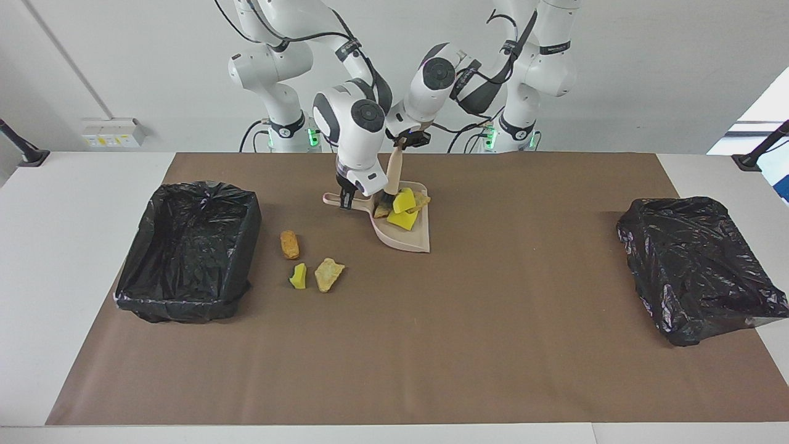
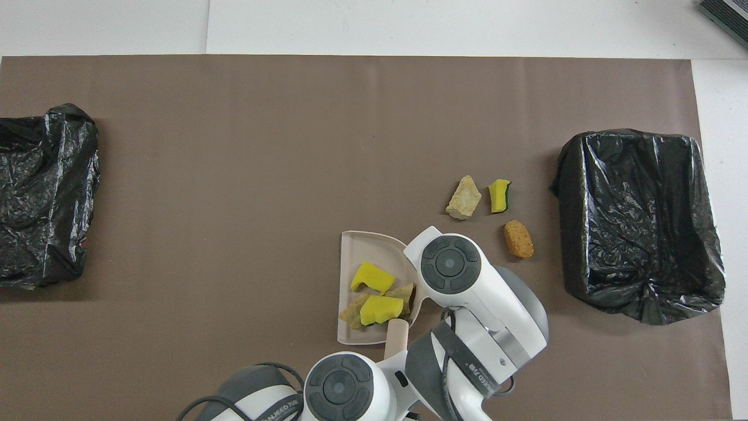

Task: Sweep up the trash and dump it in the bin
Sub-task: 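Carry the loaded dustpan to the bin farther along with the right gripper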

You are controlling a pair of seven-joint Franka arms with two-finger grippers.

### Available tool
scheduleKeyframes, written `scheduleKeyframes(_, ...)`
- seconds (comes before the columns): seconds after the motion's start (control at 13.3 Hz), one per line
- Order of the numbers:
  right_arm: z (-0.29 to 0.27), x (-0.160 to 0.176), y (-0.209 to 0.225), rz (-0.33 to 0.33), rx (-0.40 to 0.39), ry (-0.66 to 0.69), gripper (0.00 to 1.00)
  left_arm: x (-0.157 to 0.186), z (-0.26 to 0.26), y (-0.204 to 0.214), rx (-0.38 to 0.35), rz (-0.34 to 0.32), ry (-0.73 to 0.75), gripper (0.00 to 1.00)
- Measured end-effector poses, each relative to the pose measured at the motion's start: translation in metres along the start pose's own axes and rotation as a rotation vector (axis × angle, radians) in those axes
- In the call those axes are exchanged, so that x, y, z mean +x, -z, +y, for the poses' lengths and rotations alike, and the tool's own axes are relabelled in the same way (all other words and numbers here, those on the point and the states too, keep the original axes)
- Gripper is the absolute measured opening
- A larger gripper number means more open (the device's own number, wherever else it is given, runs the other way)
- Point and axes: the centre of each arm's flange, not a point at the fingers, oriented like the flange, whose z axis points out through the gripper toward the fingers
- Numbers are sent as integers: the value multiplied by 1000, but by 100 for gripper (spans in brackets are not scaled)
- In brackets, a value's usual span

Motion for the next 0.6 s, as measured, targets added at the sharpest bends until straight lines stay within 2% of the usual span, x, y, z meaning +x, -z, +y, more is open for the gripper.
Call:
scheduleKeyframes(0.38, 0, 0, 0, 0, 1, -2, 32, -44, 16, -8, 53, -69, -42, 25)
scheduleKeyframes(0.6, 0, 0, 0, 0, 2, -3, 32, -57, 13, -10, 92, -131, -28, 25)
